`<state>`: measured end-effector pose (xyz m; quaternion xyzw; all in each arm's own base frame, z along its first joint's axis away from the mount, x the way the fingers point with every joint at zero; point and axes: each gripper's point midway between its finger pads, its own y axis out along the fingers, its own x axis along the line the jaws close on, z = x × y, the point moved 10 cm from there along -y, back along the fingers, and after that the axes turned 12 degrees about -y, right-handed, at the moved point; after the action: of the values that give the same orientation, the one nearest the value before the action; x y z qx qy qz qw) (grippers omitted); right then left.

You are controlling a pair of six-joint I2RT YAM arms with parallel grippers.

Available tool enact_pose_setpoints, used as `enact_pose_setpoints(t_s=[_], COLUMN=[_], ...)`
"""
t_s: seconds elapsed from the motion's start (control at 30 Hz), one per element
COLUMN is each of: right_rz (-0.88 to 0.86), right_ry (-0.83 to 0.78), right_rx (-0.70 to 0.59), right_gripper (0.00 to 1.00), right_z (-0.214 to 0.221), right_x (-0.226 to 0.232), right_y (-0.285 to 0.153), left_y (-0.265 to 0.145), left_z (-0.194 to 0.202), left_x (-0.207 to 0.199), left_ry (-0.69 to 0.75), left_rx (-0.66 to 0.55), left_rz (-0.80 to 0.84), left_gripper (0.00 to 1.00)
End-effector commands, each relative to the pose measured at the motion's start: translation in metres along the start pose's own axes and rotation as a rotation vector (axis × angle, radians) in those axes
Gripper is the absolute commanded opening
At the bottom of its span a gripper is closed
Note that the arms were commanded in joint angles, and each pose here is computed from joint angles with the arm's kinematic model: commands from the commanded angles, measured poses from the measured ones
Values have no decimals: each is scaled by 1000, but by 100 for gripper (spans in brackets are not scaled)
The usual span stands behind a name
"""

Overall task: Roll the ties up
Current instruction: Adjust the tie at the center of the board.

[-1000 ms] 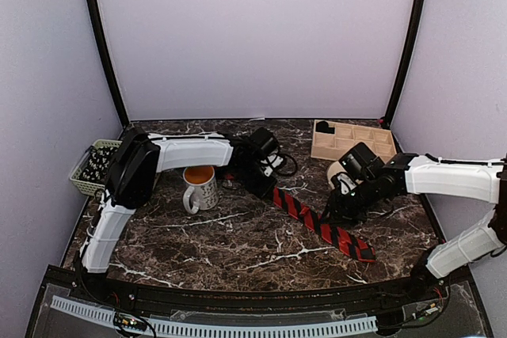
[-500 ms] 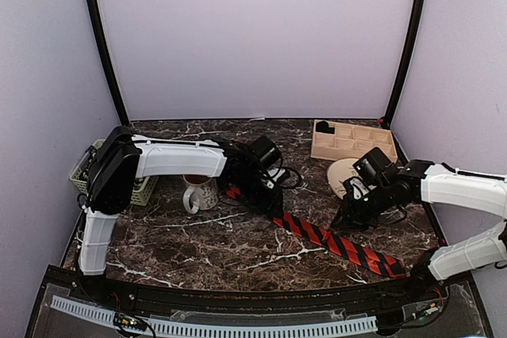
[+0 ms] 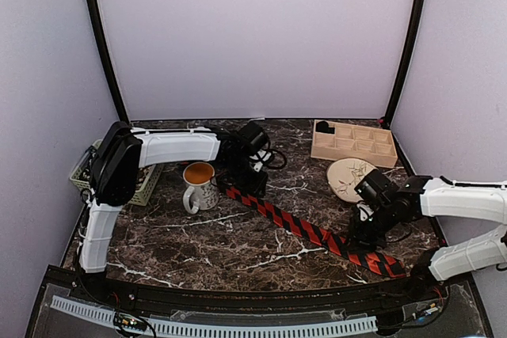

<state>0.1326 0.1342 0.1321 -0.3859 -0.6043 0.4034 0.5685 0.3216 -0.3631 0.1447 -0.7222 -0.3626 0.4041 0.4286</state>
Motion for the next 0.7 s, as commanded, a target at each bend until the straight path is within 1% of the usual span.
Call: enact_pose_setpoints(t_s=[0.0, 0.2, 0.37, 0.47, 0.67], right_rz=[91, 119, 97, 135, 222], right_ry=[72, 127, 228, 265, 317], right_rx=[-6, 2, 15, -17, -84], right_gripper=[20, 17, 15, 14, 14], right_z=[-1, -11, -26, -44, -73], right_x=[-18, -31, -48, -61, -92], right_y=[16, 30, 40, 32, 5], left_y=[6, 20, 27, 26, 32], left_z=[7, 26, 47, 63, 90], left_x=[21, 32, 32, 21, -13], left_ry=[33, 49, 66, 106, 120], left_rx=[42, 111, 182, 208, 257], left_rz=[-105, -133, -119, -113, -33], left_gripper=[32, 30, 27, 27, 27])
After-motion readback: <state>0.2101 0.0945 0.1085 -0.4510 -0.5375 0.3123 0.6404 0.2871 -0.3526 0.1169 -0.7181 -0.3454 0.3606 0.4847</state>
